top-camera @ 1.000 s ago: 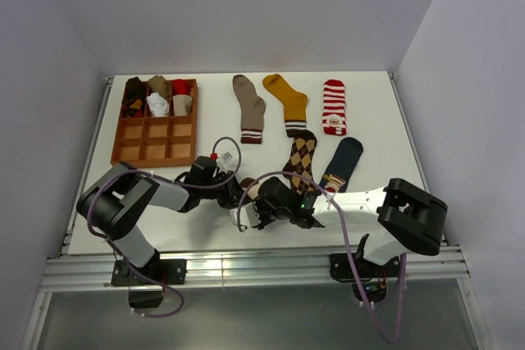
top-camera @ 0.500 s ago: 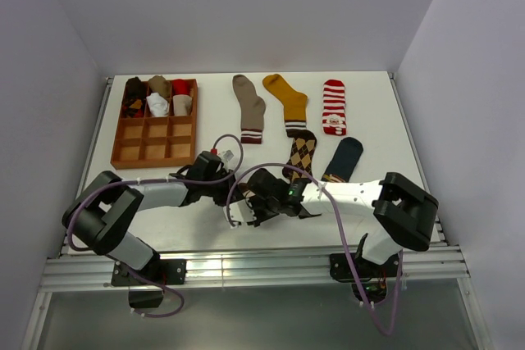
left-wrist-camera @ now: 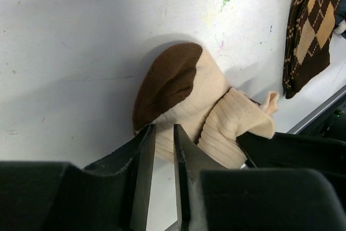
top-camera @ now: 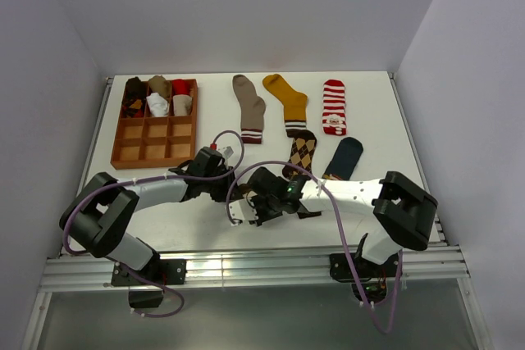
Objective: Roll the socks
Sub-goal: Roll the sock at the center of the board.
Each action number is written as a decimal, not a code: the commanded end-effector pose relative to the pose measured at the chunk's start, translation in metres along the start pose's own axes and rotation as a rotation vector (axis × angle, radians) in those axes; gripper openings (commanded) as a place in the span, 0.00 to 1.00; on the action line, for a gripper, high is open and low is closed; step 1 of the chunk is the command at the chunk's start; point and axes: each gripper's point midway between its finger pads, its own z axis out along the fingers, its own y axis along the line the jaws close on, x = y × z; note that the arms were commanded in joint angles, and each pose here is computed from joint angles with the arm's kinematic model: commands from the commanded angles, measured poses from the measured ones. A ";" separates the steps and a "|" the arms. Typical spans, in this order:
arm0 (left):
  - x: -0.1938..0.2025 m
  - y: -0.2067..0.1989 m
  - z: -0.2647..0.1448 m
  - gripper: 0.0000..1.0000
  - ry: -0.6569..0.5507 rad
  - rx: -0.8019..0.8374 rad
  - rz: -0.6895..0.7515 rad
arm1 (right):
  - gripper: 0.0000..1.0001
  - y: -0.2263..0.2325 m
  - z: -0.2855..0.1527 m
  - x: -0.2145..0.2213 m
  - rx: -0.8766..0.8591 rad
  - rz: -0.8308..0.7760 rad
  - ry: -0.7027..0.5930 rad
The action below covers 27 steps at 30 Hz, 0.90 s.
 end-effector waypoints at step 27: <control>-0.104 0.007 -0.130 0.28 -0.592 0.004 -0.276 | 0.11 0.058 -0.009 0.045 -0.390 0.113 0.324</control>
